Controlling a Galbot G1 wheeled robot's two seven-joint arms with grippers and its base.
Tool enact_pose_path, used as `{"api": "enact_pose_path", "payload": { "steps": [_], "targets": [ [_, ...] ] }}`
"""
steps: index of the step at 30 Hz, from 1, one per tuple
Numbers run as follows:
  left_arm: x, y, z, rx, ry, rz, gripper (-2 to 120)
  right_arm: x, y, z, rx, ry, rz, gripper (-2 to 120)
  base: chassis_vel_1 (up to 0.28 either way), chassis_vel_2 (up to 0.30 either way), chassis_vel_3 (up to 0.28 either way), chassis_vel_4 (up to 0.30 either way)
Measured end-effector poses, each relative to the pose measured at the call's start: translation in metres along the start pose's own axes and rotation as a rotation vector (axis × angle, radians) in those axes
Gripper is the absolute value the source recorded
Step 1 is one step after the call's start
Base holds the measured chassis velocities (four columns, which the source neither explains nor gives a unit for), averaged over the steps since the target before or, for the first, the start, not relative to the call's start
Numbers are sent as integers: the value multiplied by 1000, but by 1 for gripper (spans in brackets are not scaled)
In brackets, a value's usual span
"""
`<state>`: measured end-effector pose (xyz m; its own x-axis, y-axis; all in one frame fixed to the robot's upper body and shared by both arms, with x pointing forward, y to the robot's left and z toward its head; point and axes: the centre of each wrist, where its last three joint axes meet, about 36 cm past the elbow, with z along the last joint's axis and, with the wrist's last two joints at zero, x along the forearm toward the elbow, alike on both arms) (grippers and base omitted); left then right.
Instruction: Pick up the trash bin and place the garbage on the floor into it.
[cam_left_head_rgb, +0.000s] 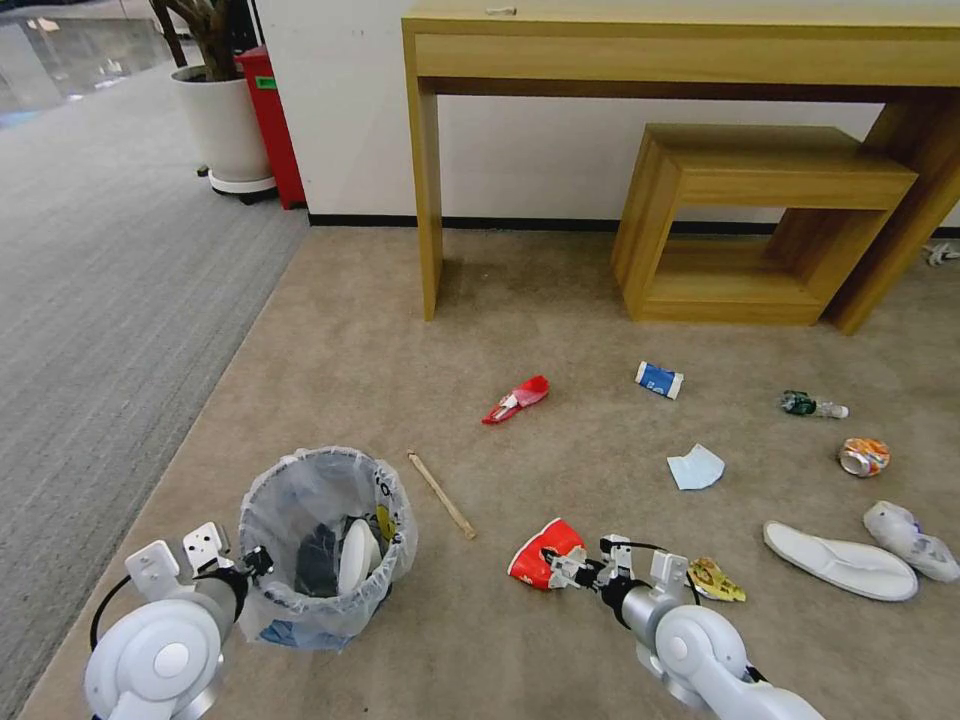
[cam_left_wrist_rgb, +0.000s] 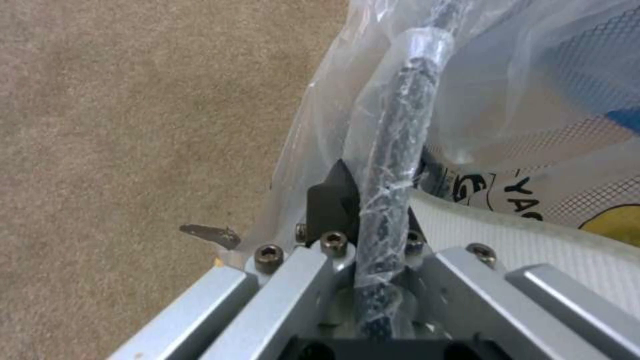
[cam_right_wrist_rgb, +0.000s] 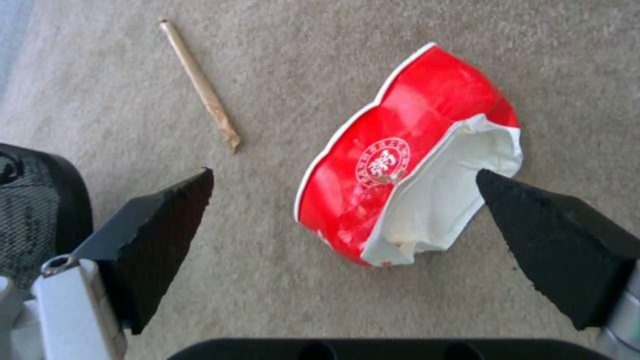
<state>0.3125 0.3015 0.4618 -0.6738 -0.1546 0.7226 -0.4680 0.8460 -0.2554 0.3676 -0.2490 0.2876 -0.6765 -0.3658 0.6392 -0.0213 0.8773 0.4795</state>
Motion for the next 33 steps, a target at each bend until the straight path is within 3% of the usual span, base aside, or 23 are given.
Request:
{"api": "enact_pose_path", "payload": {
  "steps": [33],
  "targets": [
    [11, -3, -1, 0, -9, 18, 0, -52, -3, 17, -10, 10, 27, 100, 0, 0, 0, 0]
  ]
}}
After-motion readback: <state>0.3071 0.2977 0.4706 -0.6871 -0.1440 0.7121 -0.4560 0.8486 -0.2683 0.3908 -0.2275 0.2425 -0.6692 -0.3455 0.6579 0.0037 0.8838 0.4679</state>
